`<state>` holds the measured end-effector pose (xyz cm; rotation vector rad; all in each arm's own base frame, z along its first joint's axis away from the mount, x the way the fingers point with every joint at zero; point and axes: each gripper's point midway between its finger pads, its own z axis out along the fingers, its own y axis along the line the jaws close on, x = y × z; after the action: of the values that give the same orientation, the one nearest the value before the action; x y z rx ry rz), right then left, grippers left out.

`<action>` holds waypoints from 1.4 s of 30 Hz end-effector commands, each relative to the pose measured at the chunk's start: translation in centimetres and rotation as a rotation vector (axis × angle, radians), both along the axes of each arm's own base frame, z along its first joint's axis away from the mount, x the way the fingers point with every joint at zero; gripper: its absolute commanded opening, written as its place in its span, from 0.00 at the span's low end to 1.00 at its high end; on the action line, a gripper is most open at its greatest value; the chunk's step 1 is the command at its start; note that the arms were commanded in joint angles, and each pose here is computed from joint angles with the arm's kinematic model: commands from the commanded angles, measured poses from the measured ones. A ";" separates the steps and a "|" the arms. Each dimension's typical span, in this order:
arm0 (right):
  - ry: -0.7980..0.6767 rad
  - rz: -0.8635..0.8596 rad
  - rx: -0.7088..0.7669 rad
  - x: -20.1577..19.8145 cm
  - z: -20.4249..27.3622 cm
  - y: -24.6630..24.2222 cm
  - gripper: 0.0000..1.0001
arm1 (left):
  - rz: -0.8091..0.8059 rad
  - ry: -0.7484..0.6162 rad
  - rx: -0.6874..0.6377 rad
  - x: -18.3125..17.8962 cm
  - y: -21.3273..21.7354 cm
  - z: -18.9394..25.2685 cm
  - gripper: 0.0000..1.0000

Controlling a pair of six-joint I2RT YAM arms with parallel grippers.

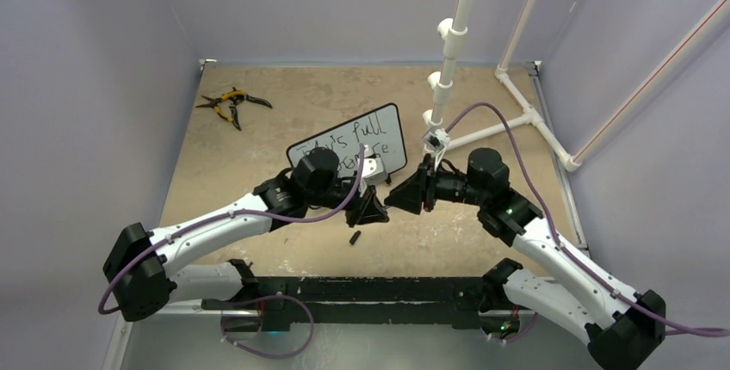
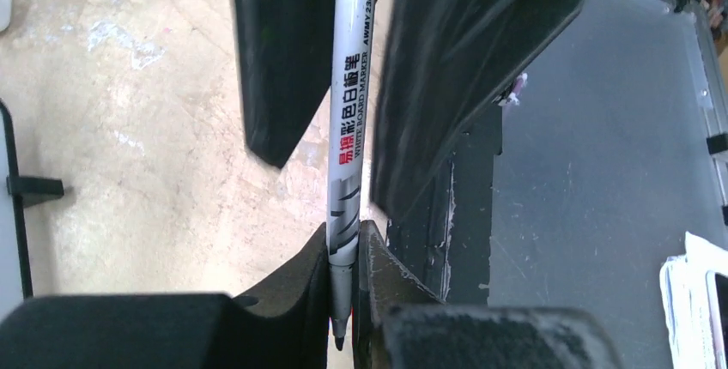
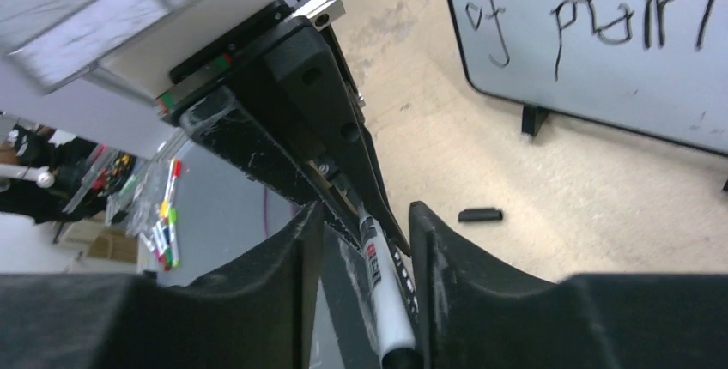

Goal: Write a sentence on the whiteboard
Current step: Pass from the right arm to the left, then pass from the left arm to the right

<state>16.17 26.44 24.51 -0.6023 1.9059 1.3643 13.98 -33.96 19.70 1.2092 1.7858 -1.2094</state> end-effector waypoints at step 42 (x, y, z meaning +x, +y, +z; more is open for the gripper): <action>-0.001 -0.353 0.468 5.8 1.5 -0.6 0.13 | 0.354 0.204 -0.351 4.2 -2.0 2.1 0.00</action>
<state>22.14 25.78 25.20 -0.0209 1.5631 1.4791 17.45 -35.32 19.43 0.5664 1.8194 -1.3793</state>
